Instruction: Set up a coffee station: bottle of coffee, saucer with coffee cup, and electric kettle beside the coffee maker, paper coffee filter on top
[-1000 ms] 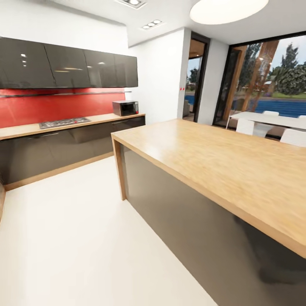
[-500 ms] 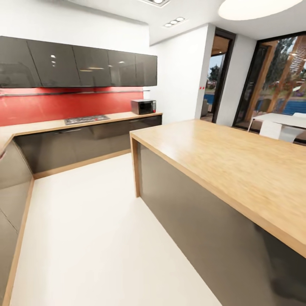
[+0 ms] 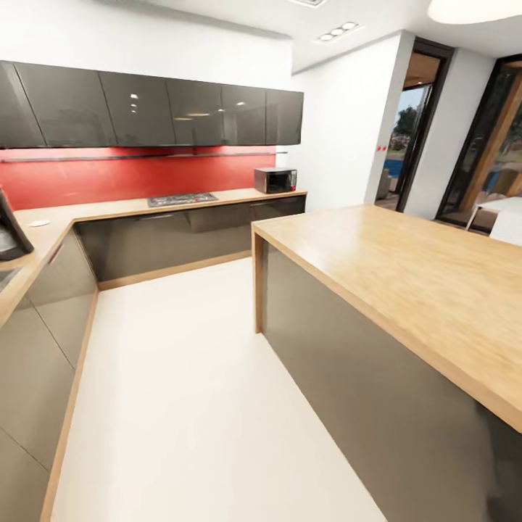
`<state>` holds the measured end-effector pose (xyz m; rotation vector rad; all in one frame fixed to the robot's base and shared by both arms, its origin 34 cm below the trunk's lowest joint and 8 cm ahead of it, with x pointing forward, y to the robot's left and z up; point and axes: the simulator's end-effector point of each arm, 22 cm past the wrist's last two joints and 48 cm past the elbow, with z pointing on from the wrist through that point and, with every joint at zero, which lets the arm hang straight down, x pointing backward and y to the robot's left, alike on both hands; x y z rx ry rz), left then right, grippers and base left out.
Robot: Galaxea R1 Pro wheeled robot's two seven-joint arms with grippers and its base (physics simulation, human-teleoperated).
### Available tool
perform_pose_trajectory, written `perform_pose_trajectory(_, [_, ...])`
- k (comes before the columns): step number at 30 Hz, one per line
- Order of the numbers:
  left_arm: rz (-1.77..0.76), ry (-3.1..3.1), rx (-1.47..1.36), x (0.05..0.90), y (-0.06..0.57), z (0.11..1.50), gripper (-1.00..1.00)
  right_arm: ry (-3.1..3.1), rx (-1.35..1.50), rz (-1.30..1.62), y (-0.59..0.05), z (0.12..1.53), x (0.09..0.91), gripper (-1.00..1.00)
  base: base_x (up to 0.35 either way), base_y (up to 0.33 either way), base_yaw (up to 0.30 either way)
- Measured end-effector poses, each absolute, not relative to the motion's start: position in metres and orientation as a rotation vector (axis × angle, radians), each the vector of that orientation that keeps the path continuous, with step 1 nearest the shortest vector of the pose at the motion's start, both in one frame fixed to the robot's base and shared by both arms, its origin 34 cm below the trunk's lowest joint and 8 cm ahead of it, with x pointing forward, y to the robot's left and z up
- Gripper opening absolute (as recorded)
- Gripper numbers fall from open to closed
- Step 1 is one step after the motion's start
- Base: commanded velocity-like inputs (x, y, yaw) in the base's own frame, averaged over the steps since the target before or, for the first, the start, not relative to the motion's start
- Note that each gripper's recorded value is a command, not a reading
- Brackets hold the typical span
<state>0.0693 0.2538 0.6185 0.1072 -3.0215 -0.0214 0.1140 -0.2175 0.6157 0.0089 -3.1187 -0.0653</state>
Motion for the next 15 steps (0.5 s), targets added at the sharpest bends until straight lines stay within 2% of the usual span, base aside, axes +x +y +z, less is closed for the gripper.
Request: perform_pose_trajectory(15, [-0.022, -3.012, 0.107, 0.0658, 0.2538, 0.6189, 1.0, -3.11, 0.009, -0.065, -0.2175, 0.6157, 0.1105, 1.0, 0.0, 0.0, 0.268])
